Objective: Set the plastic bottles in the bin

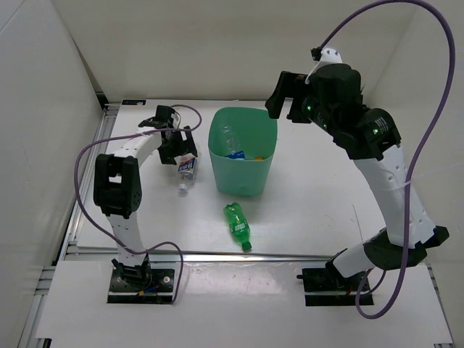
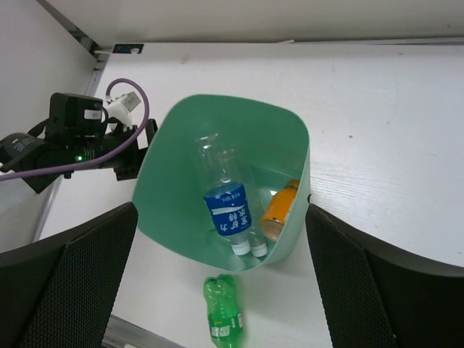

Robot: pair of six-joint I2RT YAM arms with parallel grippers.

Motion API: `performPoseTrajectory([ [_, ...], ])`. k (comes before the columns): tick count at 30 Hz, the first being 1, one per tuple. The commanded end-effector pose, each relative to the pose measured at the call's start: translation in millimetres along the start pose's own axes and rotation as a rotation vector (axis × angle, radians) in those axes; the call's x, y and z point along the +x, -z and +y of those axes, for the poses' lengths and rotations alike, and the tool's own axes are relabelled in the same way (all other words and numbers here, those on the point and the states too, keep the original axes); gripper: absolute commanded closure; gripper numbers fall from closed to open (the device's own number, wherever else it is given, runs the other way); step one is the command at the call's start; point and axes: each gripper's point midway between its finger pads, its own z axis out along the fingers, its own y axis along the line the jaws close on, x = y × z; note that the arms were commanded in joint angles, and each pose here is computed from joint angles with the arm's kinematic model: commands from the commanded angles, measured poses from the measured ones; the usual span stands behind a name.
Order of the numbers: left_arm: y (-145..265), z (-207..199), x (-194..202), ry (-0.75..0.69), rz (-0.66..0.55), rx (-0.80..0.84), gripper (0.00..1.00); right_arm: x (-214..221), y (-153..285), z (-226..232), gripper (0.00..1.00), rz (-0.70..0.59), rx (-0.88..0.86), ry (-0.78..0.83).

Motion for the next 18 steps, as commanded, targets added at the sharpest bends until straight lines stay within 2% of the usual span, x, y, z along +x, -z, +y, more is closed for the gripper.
performPoseTrajectory([
  [1, -6, -23, -3, -0.033, -0.006, 0.066, 0.0, -13, 13, -10, 0.0, -0.06, 0.031, 0.02],
  [8, -41, -12, 21, 0.013, 0.099, 0.042, 0.0, -9, 23, -26, 0.0, -0.072, 0.085, 0.04],
  [9, -41, -12, 21, 0.013, 0.099, 0.042, 0.03, -9, 23, -28, 0.0, -0.076, 0.096, 0.04],
  [10, -46, -9, 27, 0.026, 0.117, 0.033, 0.09, -7, 24, -29, 0.0, -0.073, 0.097, 0.05],
  [11, -46, -9, 27, 0.026, 0.117, 0.032, 0.22, -10, 24, -30, 0.0, -0.085, 0.104, 0.047],
  [12, -44, -8, 24, 0.024, 0.102, 0.021, 0.49, -9, 26, -31, 0.0, -0.084, 0.105, 0.048],
  [14, -30, 4, 19, 0.021, 0.069, -0.056, 0.74, -8, 24, -34, 0.0, -0.088, 0.123, 0.048],
  [17, 8, 7, -9, 0.031, -0.048, -0.128, 0.74, -5, 21, -35, 0.0, -0.079, 0.127, 0.051],
  [18, 36, -6, -32, 0.05, -0.137, -0.103, 0.72, -7, 21, -34, 0.0, -0.087, 0.123, 0.048],
])
